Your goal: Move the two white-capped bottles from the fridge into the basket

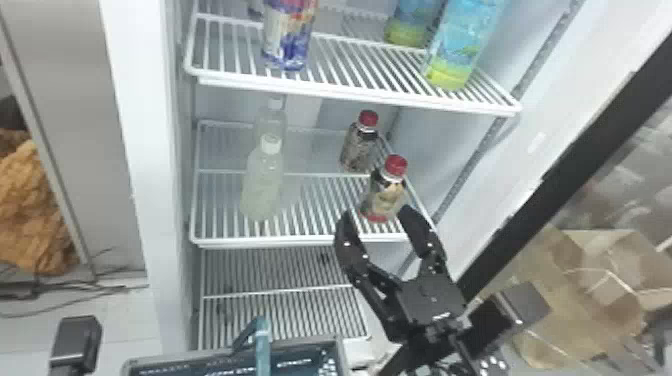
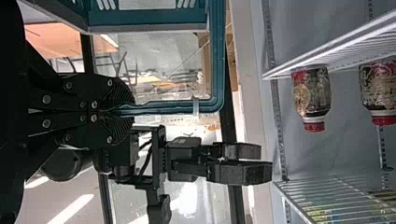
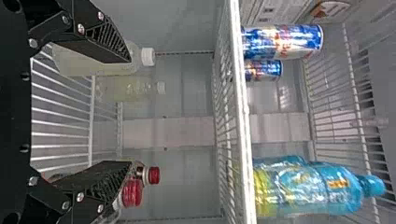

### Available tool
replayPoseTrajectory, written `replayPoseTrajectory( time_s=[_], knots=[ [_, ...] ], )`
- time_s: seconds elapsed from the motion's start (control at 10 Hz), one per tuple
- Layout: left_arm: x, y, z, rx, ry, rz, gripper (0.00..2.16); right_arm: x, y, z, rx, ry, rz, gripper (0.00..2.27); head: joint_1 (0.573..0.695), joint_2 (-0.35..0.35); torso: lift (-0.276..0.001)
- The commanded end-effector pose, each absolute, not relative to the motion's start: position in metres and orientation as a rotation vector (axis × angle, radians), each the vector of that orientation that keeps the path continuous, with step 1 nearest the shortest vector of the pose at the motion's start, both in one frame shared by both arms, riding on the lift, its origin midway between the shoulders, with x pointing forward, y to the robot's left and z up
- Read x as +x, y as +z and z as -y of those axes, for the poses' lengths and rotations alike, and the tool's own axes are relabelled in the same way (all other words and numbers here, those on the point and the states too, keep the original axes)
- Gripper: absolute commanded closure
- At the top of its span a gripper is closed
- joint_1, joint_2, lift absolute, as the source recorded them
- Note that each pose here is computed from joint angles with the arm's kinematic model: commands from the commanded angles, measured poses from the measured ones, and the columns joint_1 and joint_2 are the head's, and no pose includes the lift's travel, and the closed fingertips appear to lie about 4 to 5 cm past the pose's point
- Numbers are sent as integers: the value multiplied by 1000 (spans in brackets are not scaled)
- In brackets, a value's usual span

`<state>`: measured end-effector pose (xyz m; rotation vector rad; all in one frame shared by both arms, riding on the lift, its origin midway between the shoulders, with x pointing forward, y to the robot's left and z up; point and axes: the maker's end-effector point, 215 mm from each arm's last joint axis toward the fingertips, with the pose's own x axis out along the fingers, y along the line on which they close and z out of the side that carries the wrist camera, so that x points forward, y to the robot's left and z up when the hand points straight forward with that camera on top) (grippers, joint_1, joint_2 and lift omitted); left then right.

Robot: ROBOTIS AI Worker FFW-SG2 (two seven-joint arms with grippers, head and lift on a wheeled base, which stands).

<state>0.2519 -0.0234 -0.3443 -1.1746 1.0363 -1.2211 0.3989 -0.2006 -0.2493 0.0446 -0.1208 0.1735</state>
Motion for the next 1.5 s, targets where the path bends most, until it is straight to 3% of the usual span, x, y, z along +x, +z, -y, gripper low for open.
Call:
replayPoseTrajectory(
  time_s=[0.0, 0.7, 1.4],
  knots=[
    [252, -343, 24, -1178, -1224, -1034, 1154, 409, -255, 191, 46, 201, 116, 252, 695, -350, -260],
    [252, -342, 25, -1170, -1229, -1034, 1154, 458, -300, 151, 37, 350, 42, 237, 695, -299, -260],
    [253, -341, 26, -1172, -1231, -1034, 1154, 501, -316, 118, 22, 428, 21, 185, 695, -228, -260]
  ],
)
